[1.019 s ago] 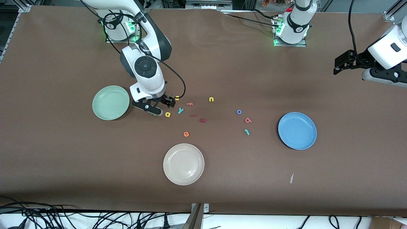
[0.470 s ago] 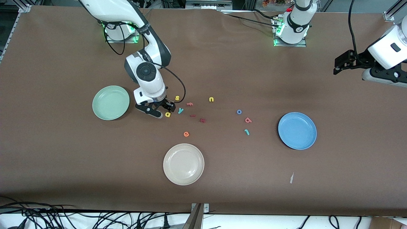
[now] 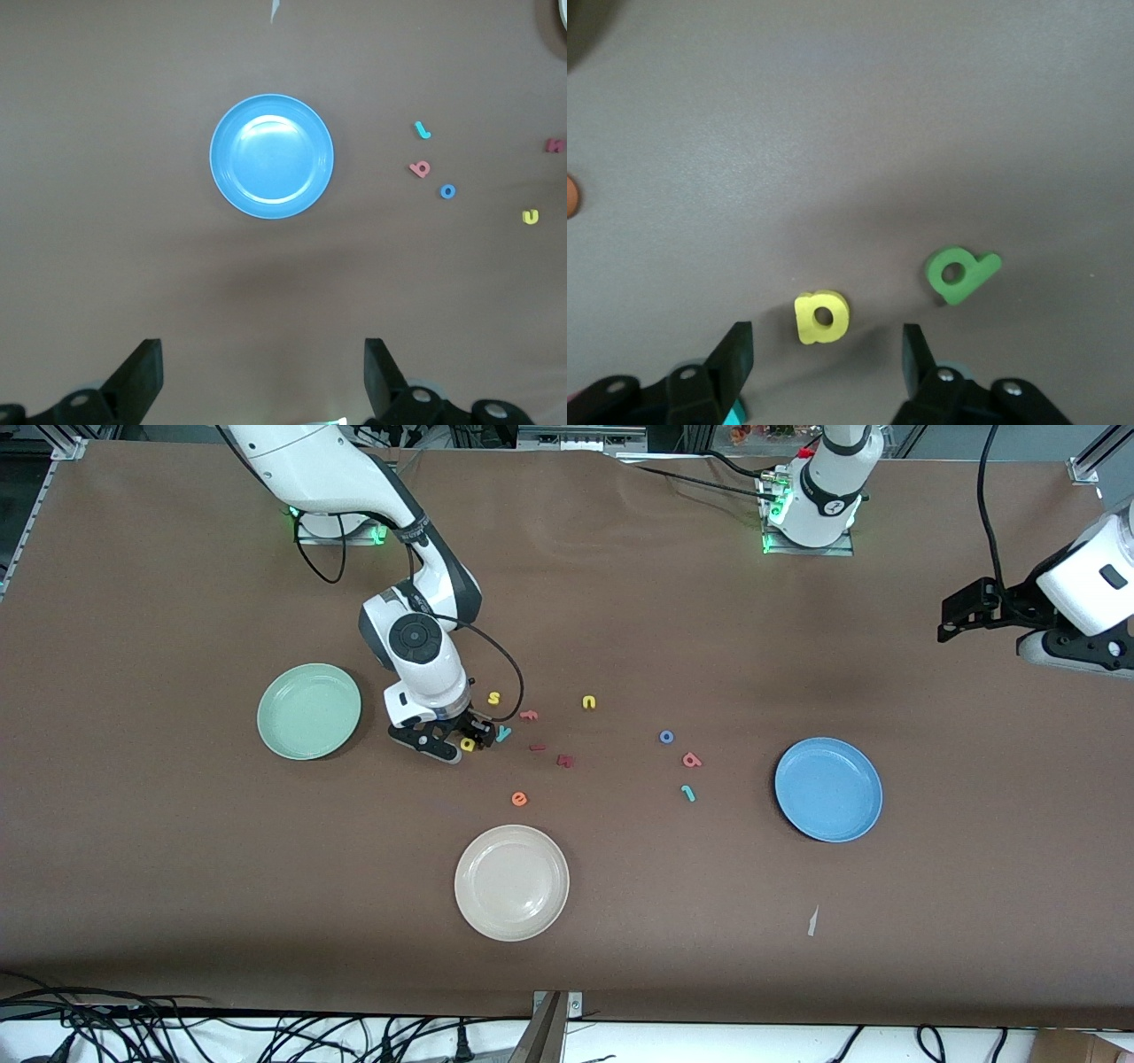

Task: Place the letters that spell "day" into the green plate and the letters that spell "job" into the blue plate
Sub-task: 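Grasp the yellow letter with the right gripper and drop it on the green plate, then grasp the green letter with the right gripper while the left gripper reaches the pink letter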

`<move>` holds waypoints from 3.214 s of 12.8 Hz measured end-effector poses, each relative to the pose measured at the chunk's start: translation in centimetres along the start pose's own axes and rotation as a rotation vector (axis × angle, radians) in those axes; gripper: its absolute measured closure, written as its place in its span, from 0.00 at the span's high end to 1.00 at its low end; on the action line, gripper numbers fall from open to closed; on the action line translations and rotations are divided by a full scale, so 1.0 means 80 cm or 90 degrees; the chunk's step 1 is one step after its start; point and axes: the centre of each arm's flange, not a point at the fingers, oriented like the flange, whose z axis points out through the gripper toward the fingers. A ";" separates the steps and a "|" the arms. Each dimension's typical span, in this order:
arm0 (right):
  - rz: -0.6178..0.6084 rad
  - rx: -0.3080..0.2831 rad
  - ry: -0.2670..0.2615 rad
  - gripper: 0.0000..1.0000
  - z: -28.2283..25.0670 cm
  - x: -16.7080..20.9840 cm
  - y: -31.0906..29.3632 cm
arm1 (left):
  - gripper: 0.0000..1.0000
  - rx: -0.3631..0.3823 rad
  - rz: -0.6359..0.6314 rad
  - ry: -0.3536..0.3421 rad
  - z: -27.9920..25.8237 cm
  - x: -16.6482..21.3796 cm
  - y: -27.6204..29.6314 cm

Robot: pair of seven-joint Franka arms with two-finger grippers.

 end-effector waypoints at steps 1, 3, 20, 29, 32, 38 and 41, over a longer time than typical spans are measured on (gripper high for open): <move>-0.001 0.002 0.001 0.76 0.002 0.000 -0.001 | 1.00 0.000 -0.001 0.000 0.001 0.001 -0.001; -0.007 -0.002 0.001 0.74 0.011 -0.003 0.000 | 1.00 -0.002 -0.004 -0.019 0.018 0.001 -0.004; -0.258 -0.147 -0.049 0.28 -0.061 0.101 0.165 | 1.00 -0.017 0.067 0.008 0.326 0.144 0.093; -0.253 -0.103 -0.107 0.90 -0.053 0.111 0.233 | 1.00 0.007 0.166 -0.004 0.432 0.150 0.227; -0.273 -0.062 -0.125 1.00 -0.091 0.101 0.139 | 1.00 -0.014 0.155 0.004 0.458 0.151 0.247; -0.161 -0.061 -0.108 0.97 -0.060 0.078 0.091 | 1.00 -0.020 0.099 0.028 0.527 0.127 0.272; -0.146 -0.053 -0.096 0.94 -0.057 0.074 0.083 | 1.00 -0.017 0.098 0.028 0.542 0.115 0.280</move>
